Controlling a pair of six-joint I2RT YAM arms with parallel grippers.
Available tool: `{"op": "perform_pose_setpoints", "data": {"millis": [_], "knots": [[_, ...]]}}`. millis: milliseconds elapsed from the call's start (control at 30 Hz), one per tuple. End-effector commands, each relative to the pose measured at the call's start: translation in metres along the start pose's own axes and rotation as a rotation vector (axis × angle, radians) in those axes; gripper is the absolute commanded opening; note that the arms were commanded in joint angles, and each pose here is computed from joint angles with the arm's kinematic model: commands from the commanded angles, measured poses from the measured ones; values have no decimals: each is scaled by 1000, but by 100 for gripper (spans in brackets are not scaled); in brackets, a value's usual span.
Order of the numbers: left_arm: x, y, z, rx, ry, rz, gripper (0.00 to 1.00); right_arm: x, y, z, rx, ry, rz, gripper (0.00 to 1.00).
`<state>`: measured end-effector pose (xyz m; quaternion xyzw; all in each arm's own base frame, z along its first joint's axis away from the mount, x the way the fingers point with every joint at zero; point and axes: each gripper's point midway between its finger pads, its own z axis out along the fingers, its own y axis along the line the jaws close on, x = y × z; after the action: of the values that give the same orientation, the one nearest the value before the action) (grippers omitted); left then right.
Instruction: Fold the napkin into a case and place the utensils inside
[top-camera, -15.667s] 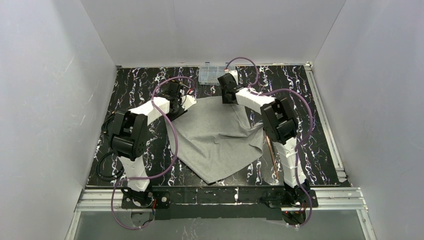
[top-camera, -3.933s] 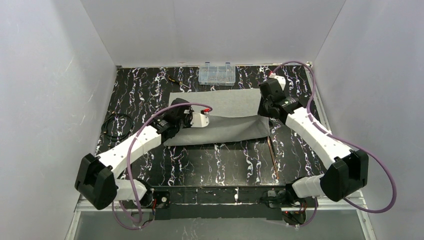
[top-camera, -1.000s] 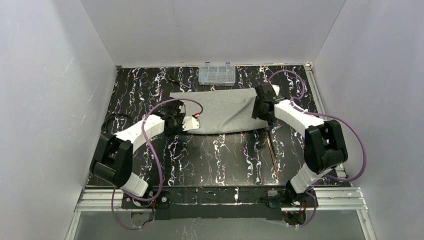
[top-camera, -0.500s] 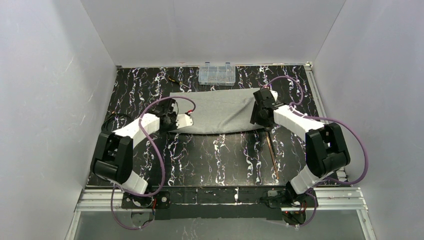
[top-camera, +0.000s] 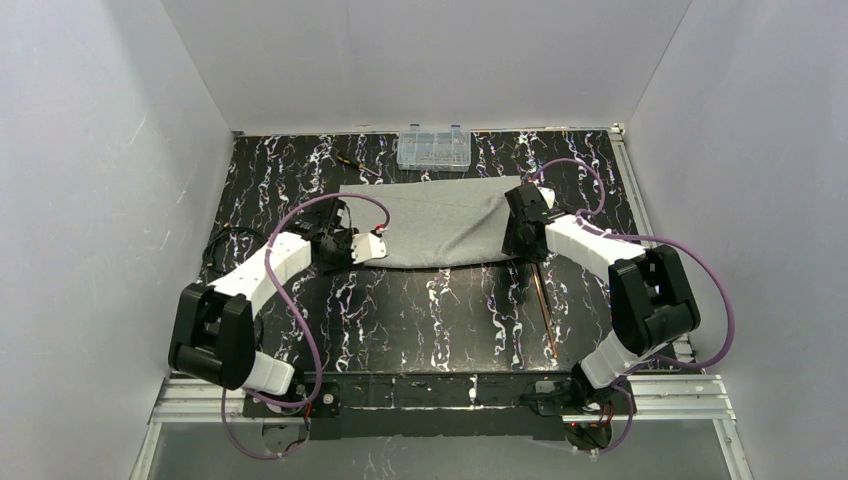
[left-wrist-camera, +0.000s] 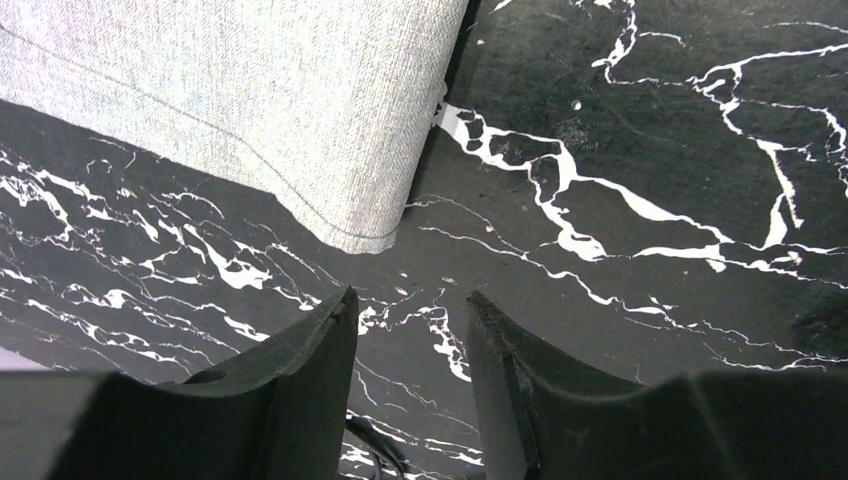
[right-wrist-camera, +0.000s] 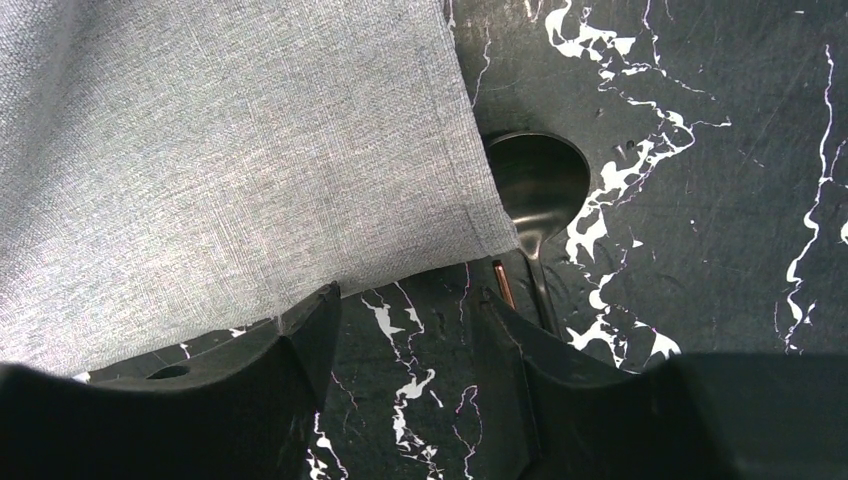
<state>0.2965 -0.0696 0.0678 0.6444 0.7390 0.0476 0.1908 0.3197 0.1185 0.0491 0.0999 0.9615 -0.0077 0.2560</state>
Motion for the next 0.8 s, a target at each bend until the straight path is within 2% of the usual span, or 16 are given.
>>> {"op": "perform_pose_setpoints", "data": {"millis": [0,100,267,433,533,600,667,767], "knots": [[-10,3,5,-5,-30,23,41,-8,0,0,1,-46,24,59],[-9,15,16,-54,-8,56,37,-10,4,3,-11,-58,30,59],[2,20,32,-43,63,89,29,-13,6,11,2,-56,32,57],[3,16,40,-19,65,100,8,-16,5,14,12,-65,27,55],[5,15,42,-14,71,105,0,-15,4,17,18,-65,26,52],[6,14,41,-14,75,113,0,-13,3,18,21,-66,28,47],[7,11,37,-12,71,123,0,-13,2,17,18,-69,34,37],[8,3,30,4,60,138,0,-8,-2,15,25,-67,39,12]]}}
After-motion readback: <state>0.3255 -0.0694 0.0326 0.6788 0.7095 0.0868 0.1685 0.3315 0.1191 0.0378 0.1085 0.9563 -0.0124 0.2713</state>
